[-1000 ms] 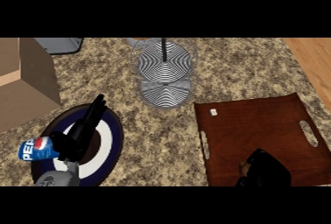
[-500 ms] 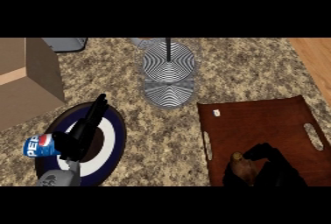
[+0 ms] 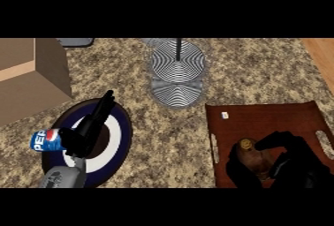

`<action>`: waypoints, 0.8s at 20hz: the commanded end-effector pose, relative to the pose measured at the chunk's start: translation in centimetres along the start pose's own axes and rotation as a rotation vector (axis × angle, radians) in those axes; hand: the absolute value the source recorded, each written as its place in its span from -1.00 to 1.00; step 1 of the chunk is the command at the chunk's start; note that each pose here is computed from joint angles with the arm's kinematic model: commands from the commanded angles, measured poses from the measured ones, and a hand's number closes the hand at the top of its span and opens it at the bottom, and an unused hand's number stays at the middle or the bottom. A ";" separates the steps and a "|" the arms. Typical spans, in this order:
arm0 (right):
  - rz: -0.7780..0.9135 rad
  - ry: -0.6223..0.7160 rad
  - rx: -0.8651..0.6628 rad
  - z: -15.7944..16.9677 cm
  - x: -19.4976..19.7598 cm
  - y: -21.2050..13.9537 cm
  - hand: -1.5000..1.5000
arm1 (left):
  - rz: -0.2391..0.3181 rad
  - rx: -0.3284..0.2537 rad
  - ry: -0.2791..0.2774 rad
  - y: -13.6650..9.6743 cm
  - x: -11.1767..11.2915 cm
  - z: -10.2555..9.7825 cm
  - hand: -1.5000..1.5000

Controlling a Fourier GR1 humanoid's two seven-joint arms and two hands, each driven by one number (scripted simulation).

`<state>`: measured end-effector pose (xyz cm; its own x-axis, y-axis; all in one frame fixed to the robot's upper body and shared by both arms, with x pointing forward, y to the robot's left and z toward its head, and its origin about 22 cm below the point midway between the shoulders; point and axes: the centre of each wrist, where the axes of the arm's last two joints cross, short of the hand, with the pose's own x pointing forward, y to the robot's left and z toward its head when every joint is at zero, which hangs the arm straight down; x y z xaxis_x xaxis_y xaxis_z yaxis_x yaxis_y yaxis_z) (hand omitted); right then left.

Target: Pick the sweet potato from the tray and place it in the tiered basket

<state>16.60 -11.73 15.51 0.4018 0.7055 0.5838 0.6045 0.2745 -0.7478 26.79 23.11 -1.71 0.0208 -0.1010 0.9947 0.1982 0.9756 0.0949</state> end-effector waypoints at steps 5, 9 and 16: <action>-0.034 0.242 -0.019 -4.7 4.3 0.6 1.00 | -0.001 -0.055 -0.022 -1.4 0.5 -0.4 0.00; -0.082 0.272 -0.036 -7.7 6.7 0.8 1.00 | -0.010 -0.078 -0.026 -1.2 0.7 -0.8 0.00; -0.034 0.294 0.062 -12.3 12.1 3.0 1.00 | -0.011 -0.074 -0.018 -2.1 0.2 -1.4 0.00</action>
<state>28.79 -11.58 21.82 0.4154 0.6511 0.6352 0.6184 0.3100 -0.7222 27.87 21.25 -1.17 -0.0013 -0.1057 0.9944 0.2714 0.9570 0.1020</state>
